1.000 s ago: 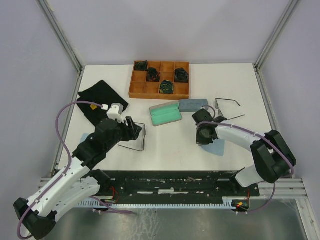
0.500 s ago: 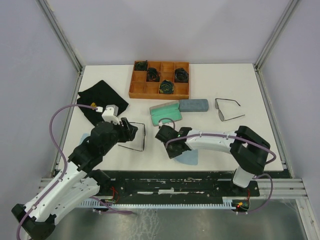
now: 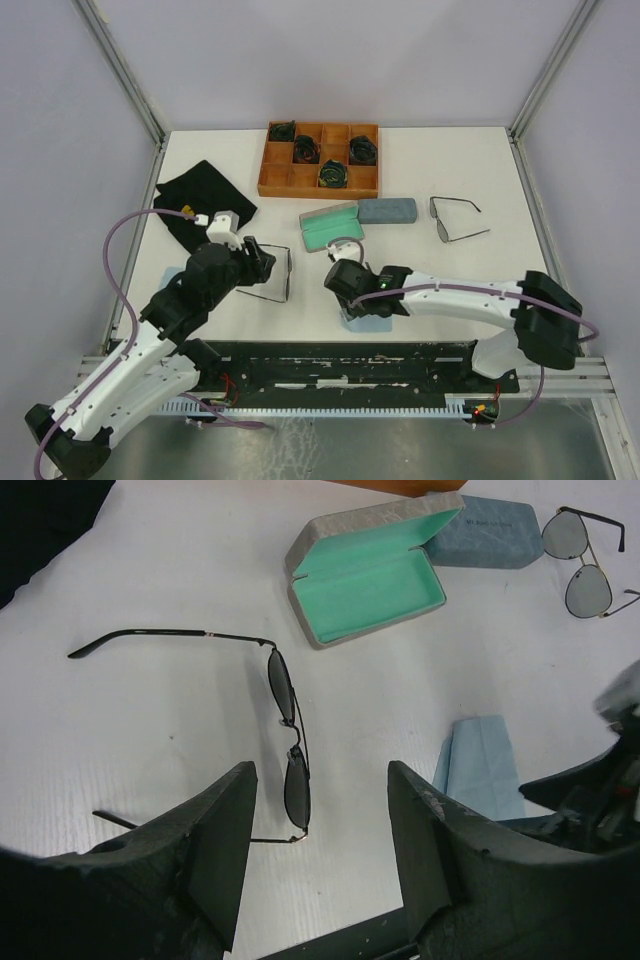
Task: Organize the sunglasses
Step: Move the glasses cleaning cloth to the center of the board, then fold the glasses cleaning cloth at the center of the board.
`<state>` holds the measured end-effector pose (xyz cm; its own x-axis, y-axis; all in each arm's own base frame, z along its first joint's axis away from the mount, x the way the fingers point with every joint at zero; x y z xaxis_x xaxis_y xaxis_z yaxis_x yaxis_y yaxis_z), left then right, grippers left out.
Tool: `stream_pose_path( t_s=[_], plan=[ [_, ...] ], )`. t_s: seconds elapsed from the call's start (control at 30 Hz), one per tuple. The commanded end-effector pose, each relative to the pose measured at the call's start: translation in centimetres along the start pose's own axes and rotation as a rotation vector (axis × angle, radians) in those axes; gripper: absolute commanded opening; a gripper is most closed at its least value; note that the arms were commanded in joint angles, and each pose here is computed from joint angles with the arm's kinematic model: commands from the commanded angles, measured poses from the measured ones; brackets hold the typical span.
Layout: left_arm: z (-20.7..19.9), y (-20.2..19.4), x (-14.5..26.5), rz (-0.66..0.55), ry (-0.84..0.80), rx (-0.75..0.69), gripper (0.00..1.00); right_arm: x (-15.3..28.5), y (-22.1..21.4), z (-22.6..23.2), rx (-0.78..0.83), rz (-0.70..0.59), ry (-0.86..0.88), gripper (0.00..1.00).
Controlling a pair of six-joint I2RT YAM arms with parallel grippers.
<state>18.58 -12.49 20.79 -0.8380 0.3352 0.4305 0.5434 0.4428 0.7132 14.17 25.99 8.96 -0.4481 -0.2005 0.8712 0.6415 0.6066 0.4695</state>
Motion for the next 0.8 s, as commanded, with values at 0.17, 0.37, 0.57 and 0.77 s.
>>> stream_pose_path(
  t_s=[0.17,0.37,0.57,0.77],
  plan=[
    [-1.1,0.2,-0.8,-0.006,-0.049,0.041,0.63,0.2,-0.3,-9.1,-0.089,0.026,-0.233,0.57],
    [-1.4,0.1,-0.8,0.005,-0.065,0.043,0.62,-2.5,-1.0,-10.4,-0.099,0.113,-0.146,0.58],
    [-1.5,-0.3,-1.0,0.021,-0.072,0.043,0.62,-4.2,-0.5,-10.3,-0.113,0.125,-0.040,0.58],
    [-1.5,-0.3,-1.0,0.021,-0.075,0.040,0.62,-5.2,-0.8,-10.4,-0.125,0.151,0.013,0.57]
  ],
)
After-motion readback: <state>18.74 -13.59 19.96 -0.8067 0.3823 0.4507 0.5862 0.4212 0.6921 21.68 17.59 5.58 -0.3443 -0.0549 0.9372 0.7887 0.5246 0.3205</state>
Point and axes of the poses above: each gripper's point midway between its finger pads, its own x axis back along the fingers, its own z axis along the line the jaws close on, y = z × x, the point moved 4 cm from there along x, back along the fingers, and after that the axes turned 13 degrees about x, right-handed, at the moved point
